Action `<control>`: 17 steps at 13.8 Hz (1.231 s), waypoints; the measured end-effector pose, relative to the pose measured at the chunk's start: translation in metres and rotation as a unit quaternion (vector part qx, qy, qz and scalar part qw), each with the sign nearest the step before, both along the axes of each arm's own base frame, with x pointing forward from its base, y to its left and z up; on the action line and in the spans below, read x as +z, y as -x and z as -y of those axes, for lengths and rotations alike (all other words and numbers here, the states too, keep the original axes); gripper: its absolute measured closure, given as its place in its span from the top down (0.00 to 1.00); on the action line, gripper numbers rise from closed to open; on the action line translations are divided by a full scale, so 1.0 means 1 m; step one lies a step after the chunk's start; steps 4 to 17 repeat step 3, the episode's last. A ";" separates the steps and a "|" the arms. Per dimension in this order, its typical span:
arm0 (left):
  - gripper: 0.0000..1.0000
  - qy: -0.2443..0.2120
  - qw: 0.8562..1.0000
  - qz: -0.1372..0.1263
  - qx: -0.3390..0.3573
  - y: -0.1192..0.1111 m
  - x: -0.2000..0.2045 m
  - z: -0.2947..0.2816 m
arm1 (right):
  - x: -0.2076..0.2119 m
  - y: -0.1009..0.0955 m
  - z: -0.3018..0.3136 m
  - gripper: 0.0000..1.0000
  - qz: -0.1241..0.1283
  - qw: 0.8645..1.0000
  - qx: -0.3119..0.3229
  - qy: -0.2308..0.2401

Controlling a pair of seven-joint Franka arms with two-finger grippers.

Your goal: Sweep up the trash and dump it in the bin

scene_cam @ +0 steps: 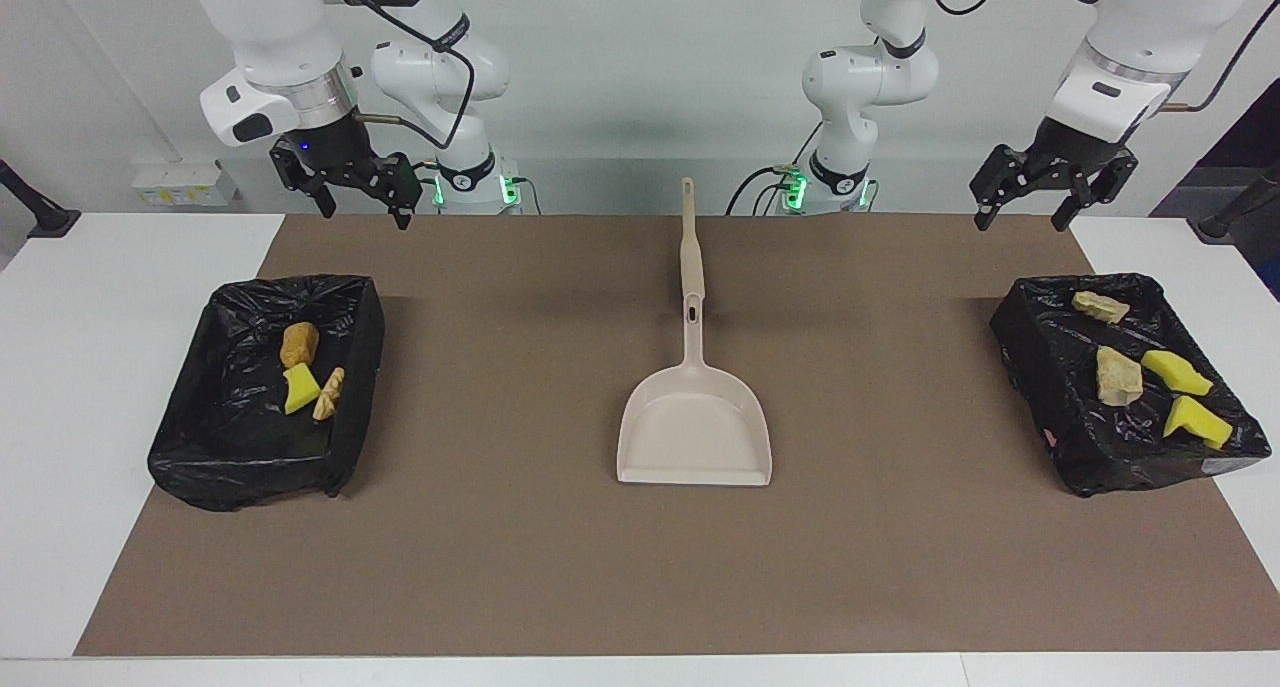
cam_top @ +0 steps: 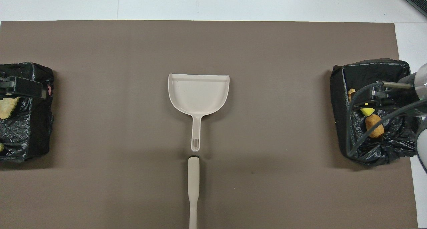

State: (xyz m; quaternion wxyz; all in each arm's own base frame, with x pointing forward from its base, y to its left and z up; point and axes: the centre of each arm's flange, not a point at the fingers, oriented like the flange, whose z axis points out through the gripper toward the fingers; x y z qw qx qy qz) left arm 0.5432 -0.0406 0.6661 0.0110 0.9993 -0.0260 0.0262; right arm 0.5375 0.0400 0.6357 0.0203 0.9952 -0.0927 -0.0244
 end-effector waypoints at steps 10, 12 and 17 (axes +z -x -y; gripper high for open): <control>1.00 0.002 1.000 0.001 0.000 0.001 0.001 0.000 | 0.000 0.000 0.000 1.00 0.000 1.000 0.000 0.000; 1.00 0.002 1.000 0.001 0.000 0.001 0.001 0.000 | 0.000 0.000 0.000 1.00 0.000 1.000 0.000 0.000; 1.00 0.002 1.000 0.001 0.000 0.001 0.001 0.000 | 0.000 0.000 0.000 1.00 0.000 1.000 0.000 0.000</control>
